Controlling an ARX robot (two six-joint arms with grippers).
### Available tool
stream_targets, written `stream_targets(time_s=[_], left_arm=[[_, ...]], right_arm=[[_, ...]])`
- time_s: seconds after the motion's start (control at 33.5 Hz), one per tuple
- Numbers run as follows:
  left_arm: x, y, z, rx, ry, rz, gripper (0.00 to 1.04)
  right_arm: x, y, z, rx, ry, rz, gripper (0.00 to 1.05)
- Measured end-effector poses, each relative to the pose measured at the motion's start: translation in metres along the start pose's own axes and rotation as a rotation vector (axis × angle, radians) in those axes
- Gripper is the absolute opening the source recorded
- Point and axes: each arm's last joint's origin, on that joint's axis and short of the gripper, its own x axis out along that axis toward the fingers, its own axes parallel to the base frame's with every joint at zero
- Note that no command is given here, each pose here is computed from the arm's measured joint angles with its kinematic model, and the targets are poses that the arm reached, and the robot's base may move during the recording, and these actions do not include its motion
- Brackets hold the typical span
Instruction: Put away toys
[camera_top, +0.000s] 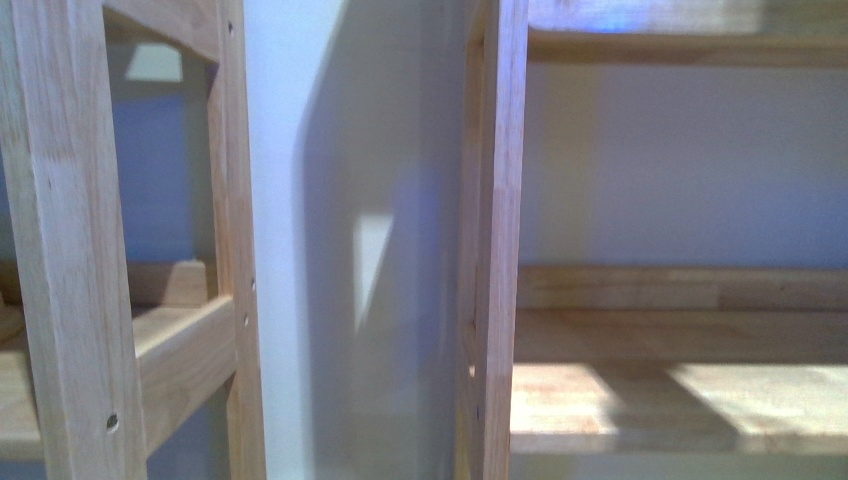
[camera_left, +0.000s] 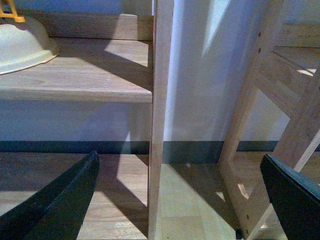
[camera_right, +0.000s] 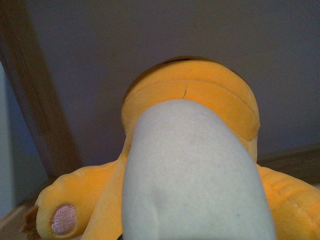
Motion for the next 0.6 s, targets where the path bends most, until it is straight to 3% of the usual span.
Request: stream_targets(time_s=[0.3,0.6], left_arm=[[0.000,0.000,0.000,0.000,0.000,0.000,0.99],[0.000,0.000,0.000,0.000,0.000,0.000,0.99]], right_arm=[[0.050,0.018,-0.026,0.355,0.100,0.032,0.11],[0.065,0.042,-0.043,0.562,0.213,0.130,0.11]])
